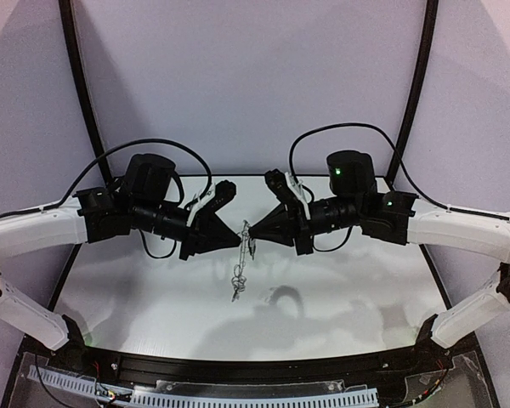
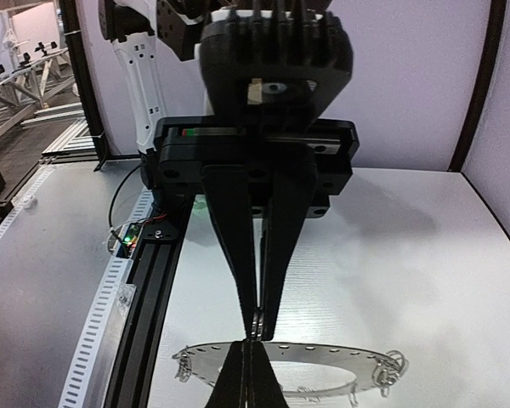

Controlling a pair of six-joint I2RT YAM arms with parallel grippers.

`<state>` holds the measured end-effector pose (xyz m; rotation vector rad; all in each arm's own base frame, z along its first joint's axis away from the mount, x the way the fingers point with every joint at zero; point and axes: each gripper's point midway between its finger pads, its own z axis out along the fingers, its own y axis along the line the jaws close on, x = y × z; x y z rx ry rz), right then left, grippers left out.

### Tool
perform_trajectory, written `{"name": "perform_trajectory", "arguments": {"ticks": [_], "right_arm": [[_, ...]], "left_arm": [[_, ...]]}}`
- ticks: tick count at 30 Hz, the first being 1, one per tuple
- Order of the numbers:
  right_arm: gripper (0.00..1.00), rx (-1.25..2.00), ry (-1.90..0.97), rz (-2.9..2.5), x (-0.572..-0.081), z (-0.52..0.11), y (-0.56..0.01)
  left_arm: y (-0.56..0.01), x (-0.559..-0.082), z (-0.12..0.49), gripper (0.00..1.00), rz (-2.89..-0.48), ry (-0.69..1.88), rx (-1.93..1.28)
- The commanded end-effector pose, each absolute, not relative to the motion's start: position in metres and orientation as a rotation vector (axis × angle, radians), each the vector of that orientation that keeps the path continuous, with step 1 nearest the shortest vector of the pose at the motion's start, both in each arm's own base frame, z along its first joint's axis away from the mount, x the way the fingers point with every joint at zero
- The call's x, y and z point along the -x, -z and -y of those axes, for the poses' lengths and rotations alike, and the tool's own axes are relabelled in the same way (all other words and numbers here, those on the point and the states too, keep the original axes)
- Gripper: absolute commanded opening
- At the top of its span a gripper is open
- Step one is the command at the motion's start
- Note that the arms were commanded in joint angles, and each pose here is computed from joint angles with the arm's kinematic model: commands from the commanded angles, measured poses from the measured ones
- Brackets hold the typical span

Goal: Put the keys on the keyring

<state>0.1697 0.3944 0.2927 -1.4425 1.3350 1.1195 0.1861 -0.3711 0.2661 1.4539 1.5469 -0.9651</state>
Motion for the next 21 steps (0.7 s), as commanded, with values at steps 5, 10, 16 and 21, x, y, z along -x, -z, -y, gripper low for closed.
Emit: {"name": "perform_trajectory", "arguments": {"ticks": [5,10,16,21], "right_arm": [[0.00,1.379,-1.063,-1.347,-0.1798,-0.3995,-0.3077],[0.00,1.364,-1.065,-1.330,-0.1820,-0.4022,-0.3138],[0.00,1.379,-1.090,-1.338,-0.1797,-0.4058,-0.3121],[0.00,1.405,-1.093,-1.342,-0.1733,-0.4062,-0.3114]], "left_arm": [[-0.2784,-0.1846,0.3702,0.01,-1.517,0.961,-1.444],[-0.2761,-0.1843,0.3695,0.01,-1.524,0.956,-1.447],[-0.2759,-0.1843,0.3685,0.01,-1.531,0.955,-1.442],[-0.2766,-0.1863,0.3674,0.01,-1.544,0.944,-1.427]]}}
